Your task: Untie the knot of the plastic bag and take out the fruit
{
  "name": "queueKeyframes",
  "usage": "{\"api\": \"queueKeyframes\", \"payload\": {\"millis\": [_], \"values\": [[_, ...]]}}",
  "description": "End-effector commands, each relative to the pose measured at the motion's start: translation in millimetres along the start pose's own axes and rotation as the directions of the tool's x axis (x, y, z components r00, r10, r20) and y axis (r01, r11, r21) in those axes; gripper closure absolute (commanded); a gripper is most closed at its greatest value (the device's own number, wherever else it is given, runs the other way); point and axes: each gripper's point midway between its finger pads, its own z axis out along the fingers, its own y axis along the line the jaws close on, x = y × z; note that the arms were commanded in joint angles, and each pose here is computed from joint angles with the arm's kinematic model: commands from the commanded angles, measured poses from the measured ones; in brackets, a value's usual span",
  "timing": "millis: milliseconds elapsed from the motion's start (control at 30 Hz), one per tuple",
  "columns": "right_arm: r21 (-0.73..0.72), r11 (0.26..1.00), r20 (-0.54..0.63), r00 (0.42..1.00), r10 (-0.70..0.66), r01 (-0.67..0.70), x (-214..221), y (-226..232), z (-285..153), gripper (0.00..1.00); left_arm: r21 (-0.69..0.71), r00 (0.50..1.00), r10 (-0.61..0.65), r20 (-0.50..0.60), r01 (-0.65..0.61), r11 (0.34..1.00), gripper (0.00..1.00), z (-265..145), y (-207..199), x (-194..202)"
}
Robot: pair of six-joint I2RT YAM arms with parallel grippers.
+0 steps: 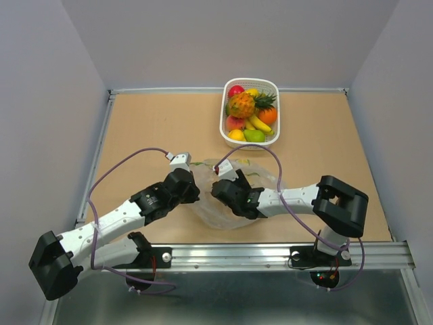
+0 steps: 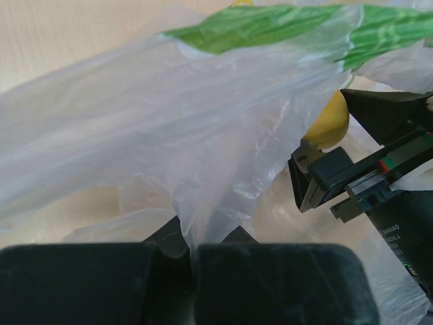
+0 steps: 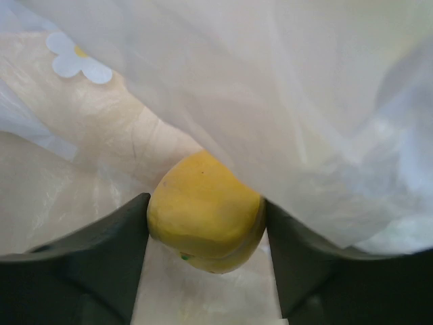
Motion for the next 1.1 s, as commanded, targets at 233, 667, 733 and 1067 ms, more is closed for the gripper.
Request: {"api": "queueKeyframes", "payload": {"millis": [233,667,733,1067], "values": [[-0.084,0.996,0.119,0.991,0.053,-0.043,-29,4,-13,0.99,-0.015,0.999,0.004,0.039,-0.003,1.0,1.0,-4,2,-9],[-0.6,0.793,0.412,0.89,0.196,0.103,-147,5,-164,0.99,-0.161,0.992,0.101,0.071,-0.088,0.983,1.0,-7,17,-33],[-0.544,0.835,0.442,0.873,0.206,0.079,-167,-14,-169,0.99,-0.169,0.991,0.114,0.075,-0.1,0.981,1.0,-9,15,-39],[-0.241,0.957,0.434,0.864,0.255,-0.161,-223,-125,-89,0.99,-0.176,0.989,0.14,0.044,-0.131,0.976,1.0,-16,18,-37]]}}
